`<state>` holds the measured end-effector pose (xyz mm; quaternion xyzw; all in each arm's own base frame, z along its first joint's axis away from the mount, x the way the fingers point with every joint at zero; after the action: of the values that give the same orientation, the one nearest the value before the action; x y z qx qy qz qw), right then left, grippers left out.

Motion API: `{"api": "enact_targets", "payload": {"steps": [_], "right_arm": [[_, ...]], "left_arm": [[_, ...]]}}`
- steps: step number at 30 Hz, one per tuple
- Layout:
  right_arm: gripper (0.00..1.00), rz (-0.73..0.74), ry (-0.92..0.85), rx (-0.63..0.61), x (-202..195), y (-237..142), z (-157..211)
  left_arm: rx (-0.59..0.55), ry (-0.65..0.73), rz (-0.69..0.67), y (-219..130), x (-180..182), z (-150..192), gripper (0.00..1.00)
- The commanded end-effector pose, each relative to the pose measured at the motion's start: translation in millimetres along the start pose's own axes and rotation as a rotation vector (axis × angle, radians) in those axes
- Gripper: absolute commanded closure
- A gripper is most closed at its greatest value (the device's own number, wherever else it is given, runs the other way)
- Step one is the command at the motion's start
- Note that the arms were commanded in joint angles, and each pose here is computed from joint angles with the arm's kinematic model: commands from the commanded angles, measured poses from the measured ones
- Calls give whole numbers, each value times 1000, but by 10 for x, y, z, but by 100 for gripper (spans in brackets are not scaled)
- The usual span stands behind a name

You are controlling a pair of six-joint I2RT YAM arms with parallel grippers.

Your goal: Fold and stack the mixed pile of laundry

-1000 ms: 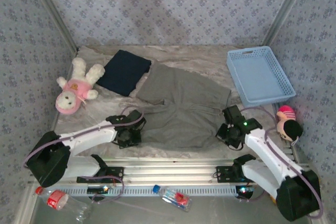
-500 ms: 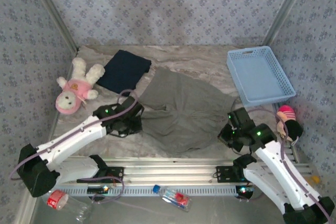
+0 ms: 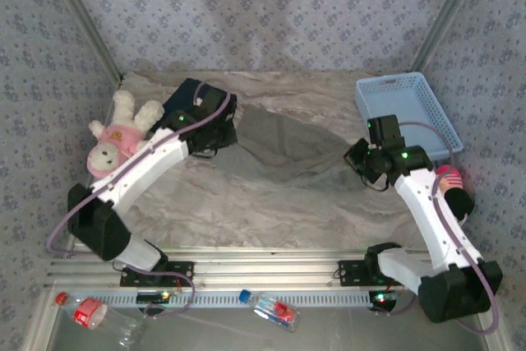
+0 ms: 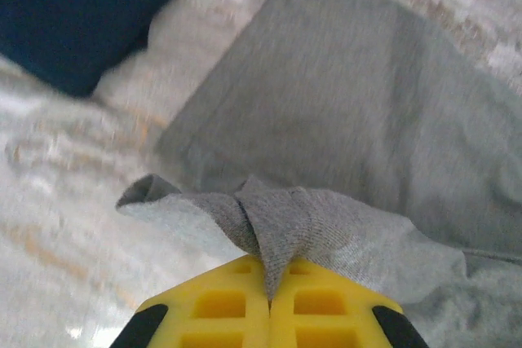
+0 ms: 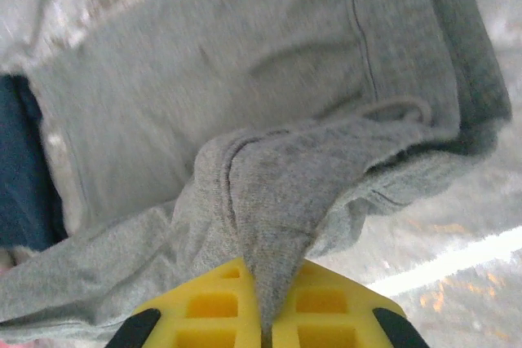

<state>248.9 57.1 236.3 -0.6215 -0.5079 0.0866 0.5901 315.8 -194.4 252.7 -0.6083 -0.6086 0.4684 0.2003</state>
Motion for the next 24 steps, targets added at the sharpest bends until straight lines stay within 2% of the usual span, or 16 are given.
{"api": "enact_targets", "payload": {"steps": [1, 3, 5, 6, 7, 8, 9, 11, 14, 18, 24], "right_arm": [[100, -23, -15, -117, 156, 3, -387], [100, -11, 21, -146, 140, 129, -596], [85, -41, 62, -179, 159, 303, -840], [79, -78, 77, -193, 193, 428, -999], [69, -104, 82, -222, 229, 521, -1178], [48, -104, 83, -242, 263, 558, -1324], [28, -94, 82, -236, 285, 604, -1440], [24, -104, 22, -268, 427, 564, -1656], [23, -104, -45, -281, 602, 466, -1680], [25, -106, -69, -270, 604, 442, -1586], [37, -80, -119, -184, 473, 487, -1222]], "left_arm": [[-66, 48, 47, 118, -194, -399, 100], [-74, 60, 44, 321, -275, -601, 100], [-66, 75, 38, 588, -357, -812, 100], [-46, 75, 43, 765, -404, -927, 95], [-18, 61, 59, 929, -462, -1054, 65], [11, 41, 69, 1014, -501, -1157, 30], [64, 13, 48, 1178, -509, -1225, 2], [102, 4, 38, 1285, -558, -1347, 0], [43, 2, 87, 1157, -611, -1461, 0], [72, 16, 90, 1085, -618, -1453, 0], [91, 78, 109, 881, -611, -1222, 3]]}}
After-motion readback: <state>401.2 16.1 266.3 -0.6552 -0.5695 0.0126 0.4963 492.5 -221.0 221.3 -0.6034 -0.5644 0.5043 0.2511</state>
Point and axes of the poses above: each hand's point on the last joint's axis, 136 mm out from that joint toward the fingers, its own y axis out along the fingers, its own x axis along the line the jaws close on, z = x × y, the point moved 5 cm from there along -y, back along the fingers, and after that the axes turned 4 degrees about -y, right-handed, at the moved point
